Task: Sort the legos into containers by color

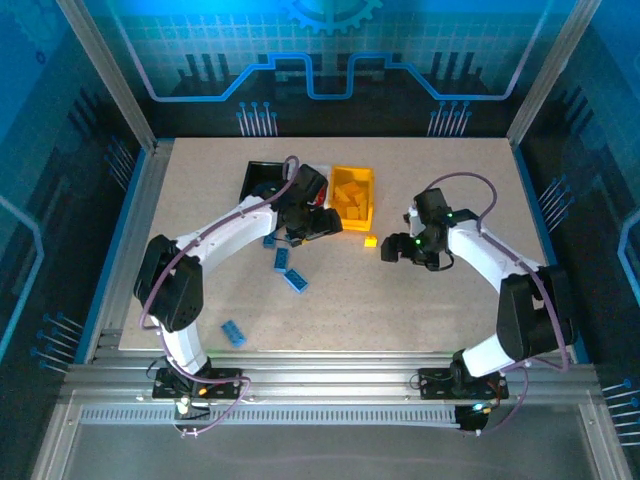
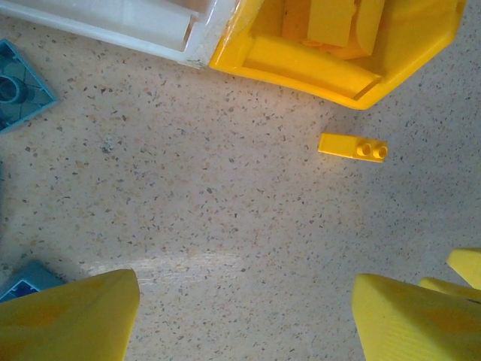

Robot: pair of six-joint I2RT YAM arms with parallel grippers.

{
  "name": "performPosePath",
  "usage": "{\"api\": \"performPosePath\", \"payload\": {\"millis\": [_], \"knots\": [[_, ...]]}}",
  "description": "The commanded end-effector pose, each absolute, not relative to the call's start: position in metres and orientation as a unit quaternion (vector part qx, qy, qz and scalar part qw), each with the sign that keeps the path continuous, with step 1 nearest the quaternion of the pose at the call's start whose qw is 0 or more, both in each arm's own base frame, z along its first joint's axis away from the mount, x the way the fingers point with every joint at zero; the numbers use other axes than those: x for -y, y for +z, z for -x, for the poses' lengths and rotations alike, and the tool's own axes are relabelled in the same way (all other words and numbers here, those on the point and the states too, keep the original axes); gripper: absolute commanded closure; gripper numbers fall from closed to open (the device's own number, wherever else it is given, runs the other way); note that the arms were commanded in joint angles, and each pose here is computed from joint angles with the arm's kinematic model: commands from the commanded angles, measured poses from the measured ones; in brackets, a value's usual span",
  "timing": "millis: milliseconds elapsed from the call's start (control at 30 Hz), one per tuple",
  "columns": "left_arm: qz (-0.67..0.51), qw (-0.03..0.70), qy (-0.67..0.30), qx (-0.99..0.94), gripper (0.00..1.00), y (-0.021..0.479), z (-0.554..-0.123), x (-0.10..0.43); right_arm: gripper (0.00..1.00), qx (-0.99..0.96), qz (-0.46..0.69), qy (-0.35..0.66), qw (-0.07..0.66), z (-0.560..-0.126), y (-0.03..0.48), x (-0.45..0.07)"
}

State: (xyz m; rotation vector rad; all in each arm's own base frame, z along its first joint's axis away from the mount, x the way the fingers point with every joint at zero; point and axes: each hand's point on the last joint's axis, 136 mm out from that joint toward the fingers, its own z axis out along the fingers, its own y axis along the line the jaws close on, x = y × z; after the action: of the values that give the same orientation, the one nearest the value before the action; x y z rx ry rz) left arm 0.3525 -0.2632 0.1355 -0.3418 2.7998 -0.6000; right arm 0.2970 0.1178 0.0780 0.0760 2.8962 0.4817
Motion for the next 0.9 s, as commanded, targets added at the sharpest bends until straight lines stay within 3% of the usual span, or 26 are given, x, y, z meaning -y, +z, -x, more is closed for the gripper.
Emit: {"api": "performPosePath", "payload": {"millis": [0,500,867], "knots": [[0.119,0.136,-0.227,-0.957,0.23,0.158,-0.345,0.264,0.15,-0.981,-0.024,0.151,0.117,-0.315,0.077,-0.116],[0.129,0.122,-0.210,-0.961,0.21,0.143,-0.314,0.239,0.20,-0.985,0.035,0.139,0.097,-0.346,0.050,-0.163],[0.150,0.114,-0.209,-0.960,0.20,0.138,-0.295,0.215,0.24,-0.991,0.047,0.079,0.098,-0.377,0.034,-0.165]]}}
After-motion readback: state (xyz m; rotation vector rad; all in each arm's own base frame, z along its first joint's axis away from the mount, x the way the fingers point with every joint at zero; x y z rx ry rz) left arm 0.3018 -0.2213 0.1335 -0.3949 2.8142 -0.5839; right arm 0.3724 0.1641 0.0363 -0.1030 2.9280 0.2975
